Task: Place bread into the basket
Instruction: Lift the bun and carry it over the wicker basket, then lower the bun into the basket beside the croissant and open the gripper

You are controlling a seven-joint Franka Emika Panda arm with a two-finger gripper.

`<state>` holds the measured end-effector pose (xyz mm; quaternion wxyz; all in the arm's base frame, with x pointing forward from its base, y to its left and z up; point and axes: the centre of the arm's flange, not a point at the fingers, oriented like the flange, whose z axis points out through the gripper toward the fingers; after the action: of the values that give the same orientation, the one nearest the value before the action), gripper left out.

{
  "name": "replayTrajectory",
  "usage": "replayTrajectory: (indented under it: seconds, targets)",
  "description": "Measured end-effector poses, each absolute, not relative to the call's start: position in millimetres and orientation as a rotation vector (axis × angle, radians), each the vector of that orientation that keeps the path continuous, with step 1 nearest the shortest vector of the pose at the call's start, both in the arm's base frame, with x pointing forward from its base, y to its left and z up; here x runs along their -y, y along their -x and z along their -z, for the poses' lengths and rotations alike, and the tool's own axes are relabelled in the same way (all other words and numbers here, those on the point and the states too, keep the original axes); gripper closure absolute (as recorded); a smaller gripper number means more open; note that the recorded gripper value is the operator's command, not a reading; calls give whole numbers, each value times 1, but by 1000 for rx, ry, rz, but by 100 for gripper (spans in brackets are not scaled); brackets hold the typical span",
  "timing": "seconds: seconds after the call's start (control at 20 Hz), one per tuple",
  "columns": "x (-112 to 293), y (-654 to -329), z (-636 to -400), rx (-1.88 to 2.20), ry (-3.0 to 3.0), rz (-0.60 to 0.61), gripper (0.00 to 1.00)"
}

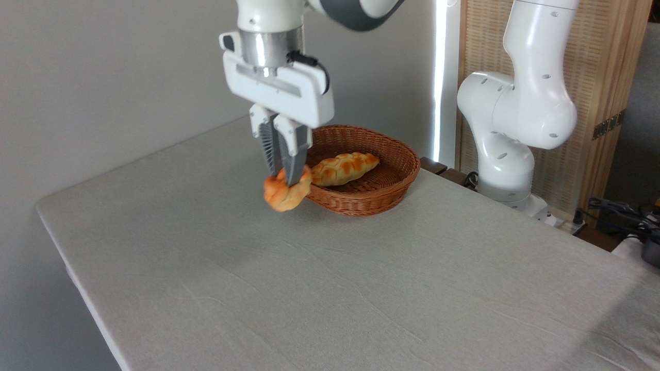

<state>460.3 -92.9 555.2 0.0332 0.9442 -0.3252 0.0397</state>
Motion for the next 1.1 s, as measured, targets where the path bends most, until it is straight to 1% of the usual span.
replayTrajectory:
  seconds: [0.15,0.25,0.35,0.45,0.65,0.75,0.8,0.85,0.9,0.95,1.0,1.05,1.1]
  targets:
    - [93,-438,-567,1011,-2890,-43,76]
    - [93,-425,-574,1020,-2886,-27,76]
    - [94,-410,-574,1040,-2879,-17,76]
    - [102,-395,-562,1076,-2863,16,76]
    - [121,-374,-530,1154,-2825,109,76]
    - [126,-368,-524,1178,-2814,128,76]
    - [127,-365,-523,1182,-2812,132,74]
    - [127,-361,-523,1188,-2808,143,68]
    - [129,-356,-521,1199,-2801,166,66]
    - [132,-350,-517,1219,-2789,201,60]
    - [137,-344,-512,1242,-2775,233,47]
    - [143,-339,-505,1266,-2762,260,25]
    - [148,-335,-497,1288,-2750,288,0]
